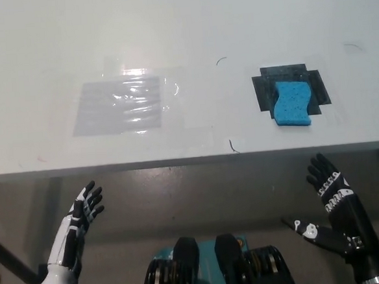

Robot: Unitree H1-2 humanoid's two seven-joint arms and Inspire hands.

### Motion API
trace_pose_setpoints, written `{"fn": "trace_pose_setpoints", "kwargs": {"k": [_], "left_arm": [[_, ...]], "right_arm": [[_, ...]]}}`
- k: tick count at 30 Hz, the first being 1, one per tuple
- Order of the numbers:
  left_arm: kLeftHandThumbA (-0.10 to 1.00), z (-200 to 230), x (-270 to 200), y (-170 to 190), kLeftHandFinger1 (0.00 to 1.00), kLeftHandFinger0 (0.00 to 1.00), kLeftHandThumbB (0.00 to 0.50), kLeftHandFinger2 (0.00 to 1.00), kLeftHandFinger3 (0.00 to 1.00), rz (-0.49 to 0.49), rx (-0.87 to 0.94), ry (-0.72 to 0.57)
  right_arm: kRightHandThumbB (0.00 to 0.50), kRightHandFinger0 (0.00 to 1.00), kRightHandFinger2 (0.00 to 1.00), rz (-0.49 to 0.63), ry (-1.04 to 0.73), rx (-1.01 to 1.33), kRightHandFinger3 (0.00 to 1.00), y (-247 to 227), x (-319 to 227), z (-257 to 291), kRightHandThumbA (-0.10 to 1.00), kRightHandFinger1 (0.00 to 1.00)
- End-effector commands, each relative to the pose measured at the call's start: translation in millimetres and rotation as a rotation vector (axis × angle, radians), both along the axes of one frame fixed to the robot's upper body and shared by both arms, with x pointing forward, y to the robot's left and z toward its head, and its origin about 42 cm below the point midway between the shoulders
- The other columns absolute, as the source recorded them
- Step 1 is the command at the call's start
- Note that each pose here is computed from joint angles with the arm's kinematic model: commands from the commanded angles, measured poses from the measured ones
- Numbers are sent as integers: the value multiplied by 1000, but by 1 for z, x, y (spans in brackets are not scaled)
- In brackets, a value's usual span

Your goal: A soft sponge is kept on the balc marked spot on the table infront of the robot and it uses its right hand fist to press down on it and drrags it across the table in a back and forth manner twice to clean it

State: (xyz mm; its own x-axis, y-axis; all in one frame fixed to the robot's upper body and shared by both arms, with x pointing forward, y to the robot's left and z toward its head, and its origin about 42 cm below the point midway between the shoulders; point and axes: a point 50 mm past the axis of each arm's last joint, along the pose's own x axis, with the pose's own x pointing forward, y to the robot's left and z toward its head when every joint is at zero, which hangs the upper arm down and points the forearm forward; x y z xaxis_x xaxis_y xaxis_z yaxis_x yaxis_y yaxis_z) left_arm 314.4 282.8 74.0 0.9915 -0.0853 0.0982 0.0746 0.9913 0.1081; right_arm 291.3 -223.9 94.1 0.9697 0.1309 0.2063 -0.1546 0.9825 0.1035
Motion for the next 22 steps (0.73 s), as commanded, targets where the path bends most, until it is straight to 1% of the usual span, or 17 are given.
{"fn": "trace_pose_setpoints", "kwargs": {"k": [1,2,4,6,8,9,14,16,22], "left_arm": [[1000,16,4,1,1000,1000,500,1000,1000,4,-17,-53],[1000,15,4,2,1000,1000,500,1000,1000,1,-20,-53],[1000,15,3,1,1000,1000,500,1000,1000,-5,-14,-50],[1000,14,3,0,1000,1000,500,1000,1000,-3,-10,-47],[1000,14,3,-1,1000,1000,500,1000,1000,1,1,-46],[1000,14,3,-1,1000,1000,495,1000,1000,5,1,-48],[1000,12,2,-3,1000,1000,500,1000,1000,13,1,-41],[1000,12,1,-4,1000,1000,500,1000,1000,20,5,-39],[1000,11,2,-4,1000,1000,500,1000,1000,49,22,-47]], "right_arm": [[118,1000,1000,10,3,-8,1000,-3,3,0,1000,1000],[117,1000,1000,7,4,-9,1000,-2,3,-1,1000,1000],[140,1000,1000,3,11,-13,1000,-3,1,-1,1000,1000],[123,1000,1000,3,4,-16,1000,-3,-1,1,1000,1000],[118,1000,1000,1,-1,-27,1000,-4,0,2,1000,1000],[103,1000,1000,-4,-2,-32,1000,-4,0,3,1000,1000],[120,1000,1000,-9,1,-34,1000,-6,1,4,1000,1000],[85,1000,1000,-8,1,-43,1000,-6,-1,6,1000,1000],[77,1000,1000,-8,6,-40,1000,-7,-3,4,1000,1000]]}}
